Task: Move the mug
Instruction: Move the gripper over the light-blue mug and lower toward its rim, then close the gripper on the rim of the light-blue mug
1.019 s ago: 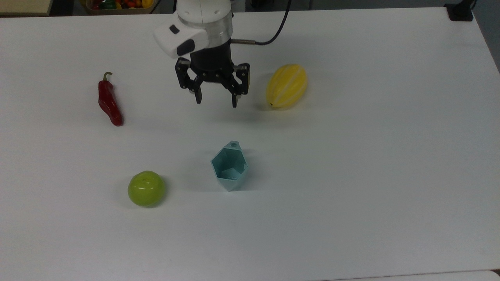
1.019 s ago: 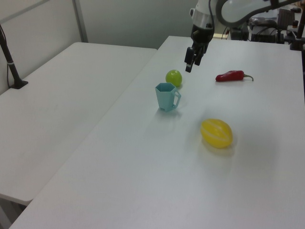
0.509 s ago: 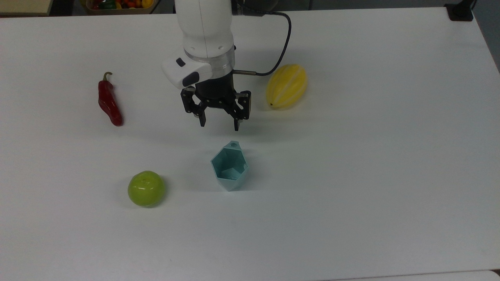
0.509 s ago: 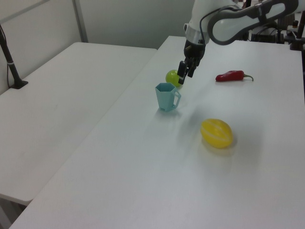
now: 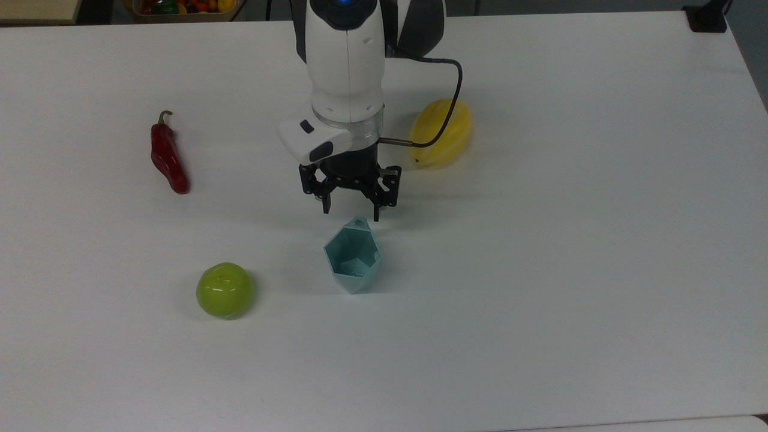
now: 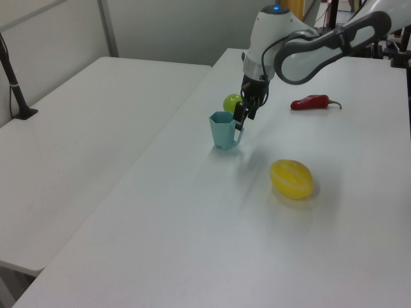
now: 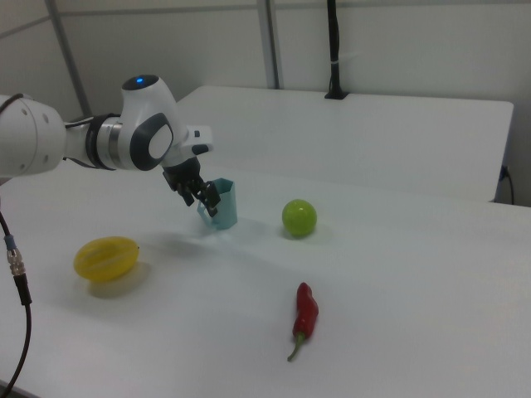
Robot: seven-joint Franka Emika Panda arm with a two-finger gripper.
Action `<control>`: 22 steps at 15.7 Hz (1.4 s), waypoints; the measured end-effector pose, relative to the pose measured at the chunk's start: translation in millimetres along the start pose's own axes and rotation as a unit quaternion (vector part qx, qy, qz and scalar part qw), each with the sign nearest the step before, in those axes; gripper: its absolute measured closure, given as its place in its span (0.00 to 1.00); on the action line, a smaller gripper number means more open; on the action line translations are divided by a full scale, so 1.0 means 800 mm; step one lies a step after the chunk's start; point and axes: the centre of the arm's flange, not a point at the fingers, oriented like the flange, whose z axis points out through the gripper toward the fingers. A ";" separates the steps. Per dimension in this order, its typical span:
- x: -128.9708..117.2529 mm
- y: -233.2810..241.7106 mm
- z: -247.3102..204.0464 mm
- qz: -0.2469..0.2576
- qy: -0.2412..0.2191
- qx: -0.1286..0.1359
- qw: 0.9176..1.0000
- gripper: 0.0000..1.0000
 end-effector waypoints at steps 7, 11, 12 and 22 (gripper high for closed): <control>-0.003 -0.010 0.029 -0.012 0.008 -0.015 1.000 0.31; -0.003 -0.011 0.034 -0.014 0.011 -0.015 1.000 0.47; -0.003 -0.011 0.034 -0.018 0.012 -0.018 1.000 0.51; -0.003 -0.012 0.036 -0.025 0.016 -0.023 0.999 0.75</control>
